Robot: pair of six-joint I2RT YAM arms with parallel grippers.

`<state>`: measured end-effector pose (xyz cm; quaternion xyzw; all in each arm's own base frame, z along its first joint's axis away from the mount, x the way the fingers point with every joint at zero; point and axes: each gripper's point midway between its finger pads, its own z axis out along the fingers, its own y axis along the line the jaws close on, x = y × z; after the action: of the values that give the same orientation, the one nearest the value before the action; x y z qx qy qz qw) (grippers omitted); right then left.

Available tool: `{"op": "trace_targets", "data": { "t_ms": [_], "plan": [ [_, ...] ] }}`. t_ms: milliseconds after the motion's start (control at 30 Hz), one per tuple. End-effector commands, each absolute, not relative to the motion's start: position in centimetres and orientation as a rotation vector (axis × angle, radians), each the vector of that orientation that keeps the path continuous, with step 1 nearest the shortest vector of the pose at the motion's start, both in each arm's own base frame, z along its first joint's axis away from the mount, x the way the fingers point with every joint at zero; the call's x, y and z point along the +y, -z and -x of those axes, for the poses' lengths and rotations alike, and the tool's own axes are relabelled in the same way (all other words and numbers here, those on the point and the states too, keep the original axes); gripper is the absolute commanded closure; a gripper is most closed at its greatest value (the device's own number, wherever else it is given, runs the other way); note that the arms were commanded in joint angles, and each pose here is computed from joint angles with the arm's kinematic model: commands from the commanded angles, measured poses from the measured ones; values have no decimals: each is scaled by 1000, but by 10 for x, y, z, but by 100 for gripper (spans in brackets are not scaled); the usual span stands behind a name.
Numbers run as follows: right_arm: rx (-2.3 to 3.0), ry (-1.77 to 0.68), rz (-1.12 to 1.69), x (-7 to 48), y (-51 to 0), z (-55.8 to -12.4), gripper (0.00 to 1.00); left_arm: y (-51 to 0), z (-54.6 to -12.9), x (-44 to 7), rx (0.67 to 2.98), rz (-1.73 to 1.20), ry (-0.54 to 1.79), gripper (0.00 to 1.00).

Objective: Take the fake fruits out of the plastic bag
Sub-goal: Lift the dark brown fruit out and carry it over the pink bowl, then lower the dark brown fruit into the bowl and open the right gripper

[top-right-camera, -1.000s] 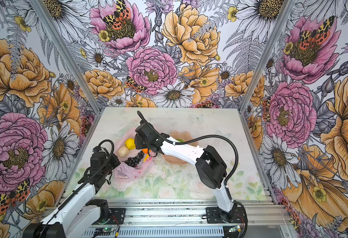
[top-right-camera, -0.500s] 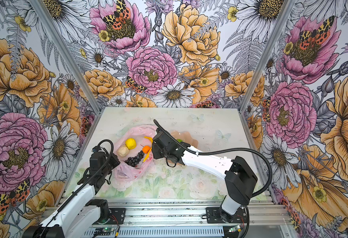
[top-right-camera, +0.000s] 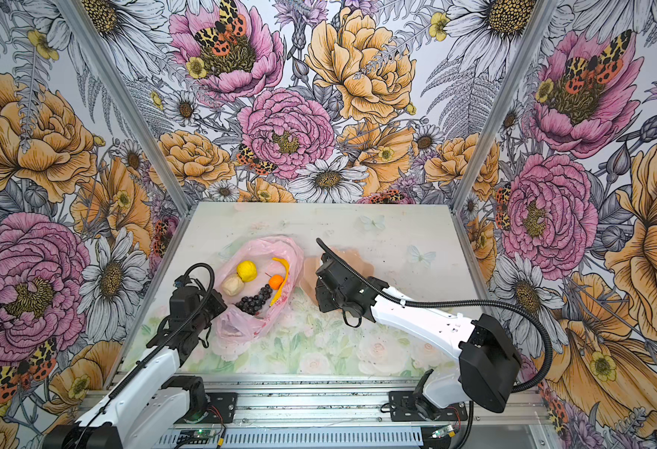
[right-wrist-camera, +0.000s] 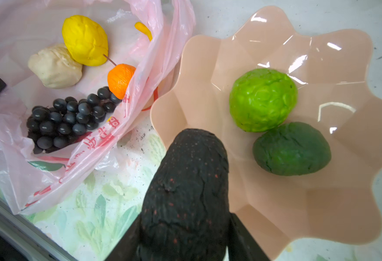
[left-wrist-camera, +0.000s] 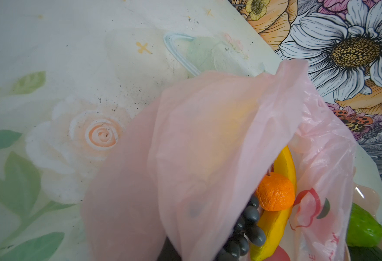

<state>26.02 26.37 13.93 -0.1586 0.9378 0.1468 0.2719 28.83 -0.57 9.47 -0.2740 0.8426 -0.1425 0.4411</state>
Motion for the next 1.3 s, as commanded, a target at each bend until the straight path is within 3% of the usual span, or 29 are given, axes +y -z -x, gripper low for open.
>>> {"op": "trace_targets", "data": {
  "t_ms": [0,833,1267],
  "plan": [
    [2543,-347,447,252,-133,-259,51,-106,-295,-6,2055,647,368,96],
    [2637,-117,433,237,-90,-304,50,-106,-295,-7,2055,644,377,96],
    [2657,-57,447,237,-76,-313,41,-107,-295,-8,2048,640,382,95]
  ]
}}
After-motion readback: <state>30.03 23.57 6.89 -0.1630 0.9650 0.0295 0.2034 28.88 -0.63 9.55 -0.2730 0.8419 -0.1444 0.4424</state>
